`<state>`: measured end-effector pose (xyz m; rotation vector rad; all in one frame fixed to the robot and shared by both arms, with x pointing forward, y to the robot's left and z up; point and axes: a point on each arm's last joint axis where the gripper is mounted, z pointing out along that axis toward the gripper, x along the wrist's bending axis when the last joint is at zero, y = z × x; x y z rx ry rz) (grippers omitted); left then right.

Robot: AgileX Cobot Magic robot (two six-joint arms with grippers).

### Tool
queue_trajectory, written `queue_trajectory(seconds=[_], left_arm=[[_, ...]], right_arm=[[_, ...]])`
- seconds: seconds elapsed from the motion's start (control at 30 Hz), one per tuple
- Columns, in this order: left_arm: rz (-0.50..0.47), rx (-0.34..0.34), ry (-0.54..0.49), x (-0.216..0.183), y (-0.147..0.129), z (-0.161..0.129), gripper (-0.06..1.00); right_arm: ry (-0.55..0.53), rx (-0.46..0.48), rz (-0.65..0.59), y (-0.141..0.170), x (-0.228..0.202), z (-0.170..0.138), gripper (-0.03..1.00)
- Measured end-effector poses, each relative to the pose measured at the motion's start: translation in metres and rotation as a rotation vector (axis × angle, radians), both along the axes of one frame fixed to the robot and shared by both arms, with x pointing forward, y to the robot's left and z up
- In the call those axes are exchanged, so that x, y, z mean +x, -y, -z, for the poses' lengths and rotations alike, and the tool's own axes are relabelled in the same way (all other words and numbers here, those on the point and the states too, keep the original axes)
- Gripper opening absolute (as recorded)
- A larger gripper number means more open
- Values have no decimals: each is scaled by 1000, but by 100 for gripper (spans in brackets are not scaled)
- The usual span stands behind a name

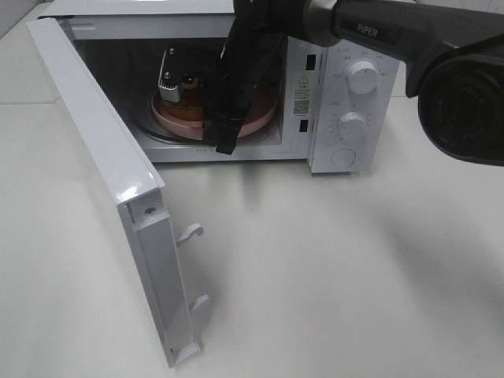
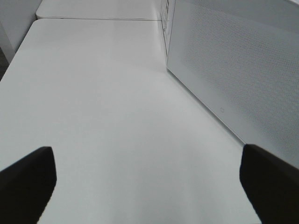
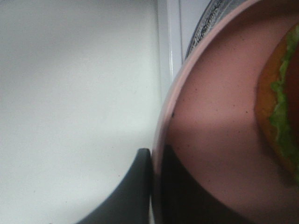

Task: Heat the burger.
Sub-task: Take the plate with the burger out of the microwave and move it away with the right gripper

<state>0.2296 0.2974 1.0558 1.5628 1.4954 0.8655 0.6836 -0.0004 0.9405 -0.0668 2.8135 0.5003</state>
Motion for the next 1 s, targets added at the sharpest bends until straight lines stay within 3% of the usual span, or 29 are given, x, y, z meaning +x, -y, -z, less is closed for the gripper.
queue_trajectory(seconds=[0.67,1.0], left_arm=[[0,0,0,0,0,0,99],[0,0,0,0,0,0,99]], right_arm=[[-46,-38,-22,7,-12,-12,3],[-17,-36,-27,17,-28,-12,3]])
